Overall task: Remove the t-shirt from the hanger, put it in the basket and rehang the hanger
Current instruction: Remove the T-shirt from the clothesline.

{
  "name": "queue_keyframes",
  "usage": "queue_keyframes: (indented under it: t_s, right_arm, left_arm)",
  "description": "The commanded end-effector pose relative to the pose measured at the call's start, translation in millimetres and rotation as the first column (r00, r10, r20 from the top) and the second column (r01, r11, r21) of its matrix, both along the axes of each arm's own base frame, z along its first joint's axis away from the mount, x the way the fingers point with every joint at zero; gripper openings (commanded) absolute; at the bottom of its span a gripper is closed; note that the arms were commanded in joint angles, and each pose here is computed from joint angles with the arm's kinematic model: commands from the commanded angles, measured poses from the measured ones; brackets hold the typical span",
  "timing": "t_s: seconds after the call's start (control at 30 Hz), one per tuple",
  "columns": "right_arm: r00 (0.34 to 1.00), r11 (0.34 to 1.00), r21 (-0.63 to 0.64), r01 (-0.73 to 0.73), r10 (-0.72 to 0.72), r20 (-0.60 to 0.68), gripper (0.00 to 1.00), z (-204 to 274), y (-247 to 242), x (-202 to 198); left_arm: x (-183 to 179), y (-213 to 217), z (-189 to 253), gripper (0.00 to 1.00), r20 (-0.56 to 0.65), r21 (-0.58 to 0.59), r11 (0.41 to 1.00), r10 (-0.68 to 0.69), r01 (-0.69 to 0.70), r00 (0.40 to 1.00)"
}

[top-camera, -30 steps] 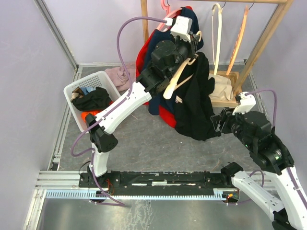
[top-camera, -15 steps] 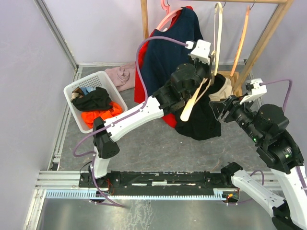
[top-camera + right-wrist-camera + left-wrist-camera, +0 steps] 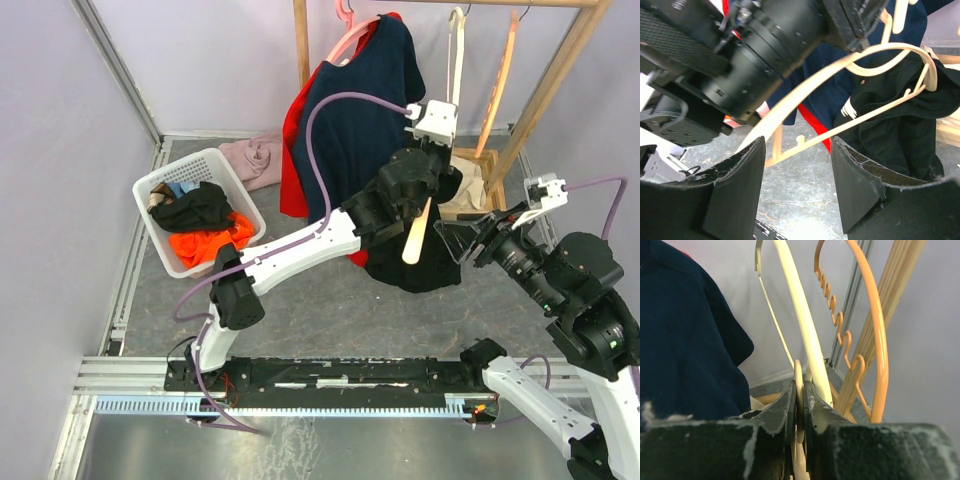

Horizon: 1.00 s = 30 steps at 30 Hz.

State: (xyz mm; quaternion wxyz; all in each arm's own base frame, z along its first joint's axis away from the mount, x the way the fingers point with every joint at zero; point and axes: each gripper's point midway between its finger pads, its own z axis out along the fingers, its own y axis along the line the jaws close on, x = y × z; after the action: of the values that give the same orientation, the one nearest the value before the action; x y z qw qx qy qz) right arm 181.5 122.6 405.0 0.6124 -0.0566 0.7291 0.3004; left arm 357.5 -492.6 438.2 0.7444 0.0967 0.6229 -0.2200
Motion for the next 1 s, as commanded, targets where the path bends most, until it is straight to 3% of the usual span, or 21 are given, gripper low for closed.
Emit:
queue_keyframes:
  t_s: [0.0, 0.37, 0.97]
  right_arm:
    - [0.998, 0.998, 0.056, -0.038, 0.034, 0.061, 0.63, 23, 3, -11]
    - [0.999, 0.999, -0.029, -0.031, 0.031, -0.019, 0.64, -4, -4, -17]
    - [0.993, 0.996, -0.090, -0.019, 0.008, -0.120, 0.66, -33, -8, -16]
  left_arm:
    - [-1, 6, 26, 0.03, 0.052, -0.054, 0.996, 0.069, -0.066, 0.996]
    - [4, -10, 1, 0.03, 0.039, -0.009, 0.994, 0.106, -0.106, 0.994]
    - [-7, -27, -1, 0.03, 0.075, 0.034, 0.988, 0.146, -0.149, 0.986]
